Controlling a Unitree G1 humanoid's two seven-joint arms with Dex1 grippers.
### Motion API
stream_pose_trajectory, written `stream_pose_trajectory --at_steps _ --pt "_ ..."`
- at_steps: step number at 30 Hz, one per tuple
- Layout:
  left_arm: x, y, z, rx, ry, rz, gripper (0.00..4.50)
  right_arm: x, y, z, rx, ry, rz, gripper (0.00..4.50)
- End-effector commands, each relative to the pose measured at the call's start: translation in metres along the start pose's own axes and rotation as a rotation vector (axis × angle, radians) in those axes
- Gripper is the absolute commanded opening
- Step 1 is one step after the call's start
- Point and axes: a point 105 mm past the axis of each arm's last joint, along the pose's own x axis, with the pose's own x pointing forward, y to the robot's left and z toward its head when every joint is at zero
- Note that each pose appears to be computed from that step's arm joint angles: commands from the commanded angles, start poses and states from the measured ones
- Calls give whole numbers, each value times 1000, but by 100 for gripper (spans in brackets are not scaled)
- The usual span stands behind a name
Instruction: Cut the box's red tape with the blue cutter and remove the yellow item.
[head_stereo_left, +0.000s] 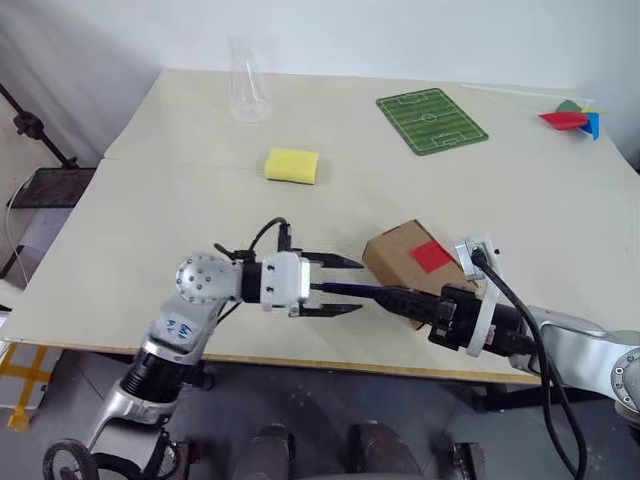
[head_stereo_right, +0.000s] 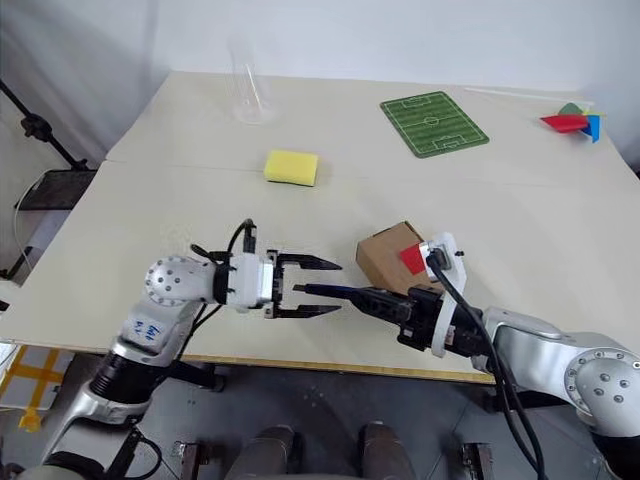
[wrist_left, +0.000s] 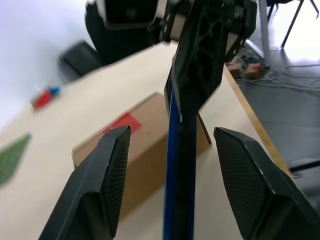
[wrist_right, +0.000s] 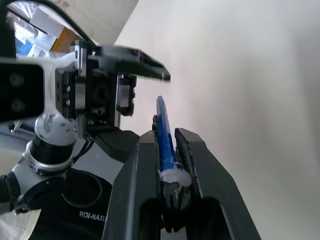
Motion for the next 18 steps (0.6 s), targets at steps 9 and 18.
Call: stream_pose_trajectory --at_steps 9,18 --pt "-105 74 7 -555 -45 282 228 -32 21 26 -153 -144 74 17" --pt "-72 76 -17 -566 -67 263 0 -93 -29 75 -276 -482 -401 17"
